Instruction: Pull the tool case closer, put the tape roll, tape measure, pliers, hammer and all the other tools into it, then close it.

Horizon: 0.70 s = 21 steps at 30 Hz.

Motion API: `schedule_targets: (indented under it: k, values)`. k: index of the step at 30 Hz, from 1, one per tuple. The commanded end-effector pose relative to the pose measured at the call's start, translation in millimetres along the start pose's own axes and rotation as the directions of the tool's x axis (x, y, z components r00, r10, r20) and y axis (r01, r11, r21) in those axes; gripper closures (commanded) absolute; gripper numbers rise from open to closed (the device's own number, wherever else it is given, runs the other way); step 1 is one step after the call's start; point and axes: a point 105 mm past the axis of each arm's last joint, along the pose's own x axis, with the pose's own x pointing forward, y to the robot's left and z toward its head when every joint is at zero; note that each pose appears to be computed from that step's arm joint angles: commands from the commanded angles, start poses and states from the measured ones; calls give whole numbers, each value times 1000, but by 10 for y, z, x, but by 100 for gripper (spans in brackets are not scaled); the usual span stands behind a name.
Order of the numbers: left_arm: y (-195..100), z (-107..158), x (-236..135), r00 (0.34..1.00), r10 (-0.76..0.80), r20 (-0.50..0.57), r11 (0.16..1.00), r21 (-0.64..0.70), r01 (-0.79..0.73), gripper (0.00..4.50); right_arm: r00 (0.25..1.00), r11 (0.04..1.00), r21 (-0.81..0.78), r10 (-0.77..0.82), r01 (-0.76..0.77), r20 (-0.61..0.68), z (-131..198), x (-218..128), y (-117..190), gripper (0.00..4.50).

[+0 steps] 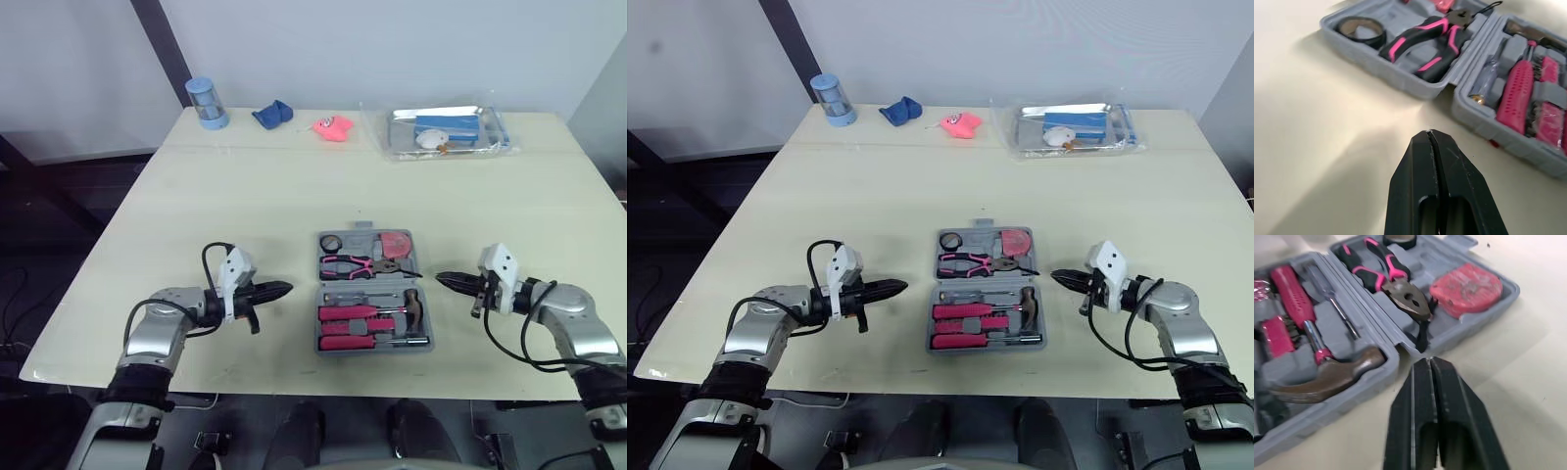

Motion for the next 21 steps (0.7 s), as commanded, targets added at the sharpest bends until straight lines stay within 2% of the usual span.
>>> schedule_targets:
  k: [1, 10, 21]
  values:
    - [54, 25, 54, 1000, -12, 2, 1000, 19, 12, 450, 1000, 1000, -28, 9, -9, -16, 21, 55, -32, 445]
    - [21, -37, 206, 996, -85, -28, 996, 18, 86, 450, 997, 999, -24, 29, -31, -68, -61, 180, -30, 445]
    - [9, -53, 368, 992, -119, -46, 993, 3, 119, 450, 995, 997, -38, 69, -72, -65, -33, 348, 27, 445]
